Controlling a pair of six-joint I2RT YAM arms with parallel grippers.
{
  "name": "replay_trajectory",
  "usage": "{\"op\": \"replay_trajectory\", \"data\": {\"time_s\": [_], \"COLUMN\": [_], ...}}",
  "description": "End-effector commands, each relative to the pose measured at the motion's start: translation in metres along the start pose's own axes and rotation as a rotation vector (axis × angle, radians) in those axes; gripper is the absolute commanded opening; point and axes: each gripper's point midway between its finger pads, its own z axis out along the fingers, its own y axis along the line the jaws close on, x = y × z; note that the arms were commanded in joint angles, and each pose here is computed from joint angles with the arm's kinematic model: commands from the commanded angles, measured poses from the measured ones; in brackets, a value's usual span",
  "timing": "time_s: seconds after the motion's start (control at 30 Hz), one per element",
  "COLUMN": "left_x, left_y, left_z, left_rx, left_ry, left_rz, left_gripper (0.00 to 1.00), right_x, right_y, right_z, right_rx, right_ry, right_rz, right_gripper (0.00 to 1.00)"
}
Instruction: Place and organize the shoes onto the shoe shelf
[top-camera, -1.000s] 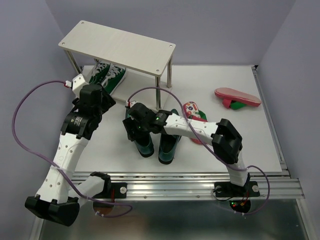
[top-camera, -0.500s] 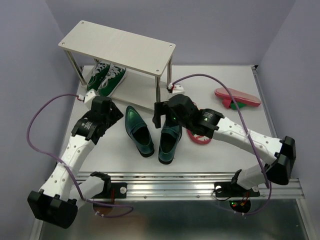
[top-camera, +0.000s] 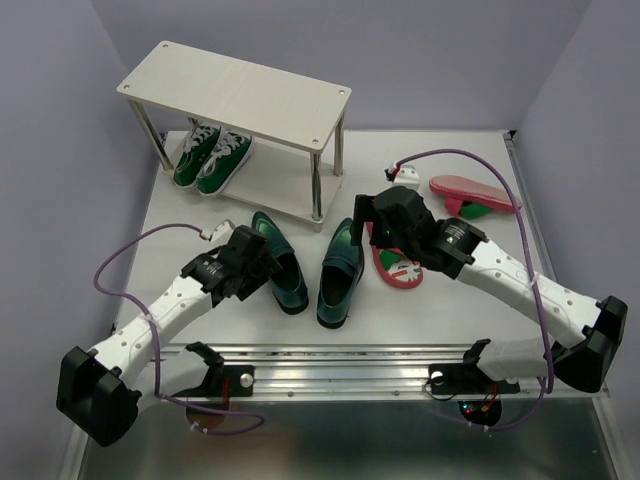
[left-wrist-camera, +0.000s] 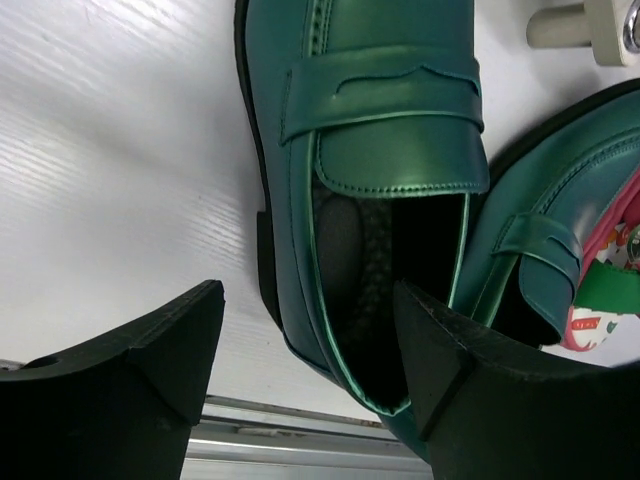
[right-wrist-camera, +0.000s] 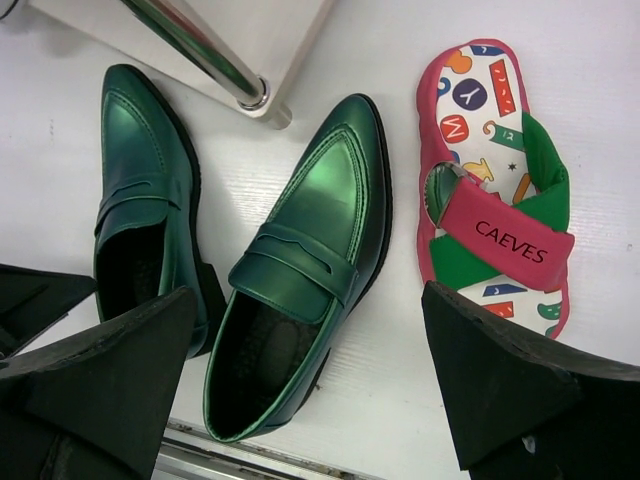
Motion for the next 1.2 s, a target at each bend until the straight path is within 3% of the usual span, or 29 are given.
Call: {"op": "replay_trajectory", "data": {"time_s": [0.0,0.3,0.57,0.6,0.63,0.7,0.73,0.9,1.17], "left_x": [0.014,0.035,0.047,0.045,0.042,0.027,0.021,-0.029,-0.077], "left_y": [-0.004,-0.004,0.002,0.004,0.005,0.007,0.008,0.008,0.004], "left_z": [0.002,0.014,0.024,0.023,0.021,0.011,0.007,-0.031,-0.077], "left_rx": [0.019,0.004,-0.036,-0.049,-0.053,-0.074,-0.081,-0.109,-0.163], "left_ry": [0.032,0.085,0.105,0.095,0.085,0.023,0.000,-0.168,-0.315], "left_rz": [-0.065,-0.050,-0.023,-0.022,-0.022,-0.019,-0.017,0.010,0.088], "left_gripper": [0.77,0.71,0.54,0.50,0.34,0.16,0.00,0.00,0.00], "right_x": [0.004,0.006,0.008,0.008,0.007,0.005,0.005,0.002,0.002], "right_y": [-0.009,-0.009,-0.011,-0.012,-0.011,-0.011,-0.012,-0.012,-0.012], "right_z": [0.004,0.008,0.007,0.007,0.007,0.006,0.005,0.004,0.003], "right_rx": [0.041,0.052,0.059,0.060,0.058,0.057,0.057,0.058,0.057], "right_ry": [-0.002,0.005,0.005,0.005,0.002,-0.002,-0.004,-0.011,-0.015], "right_rz": [0.009,0.007,0.008,0.008,0.008,0.010,0.011,0.007,0.009], "right_gripper": [1.00,1.00,1.00,1.00,1.00,1.00,1.00,1.00,1.00]}}
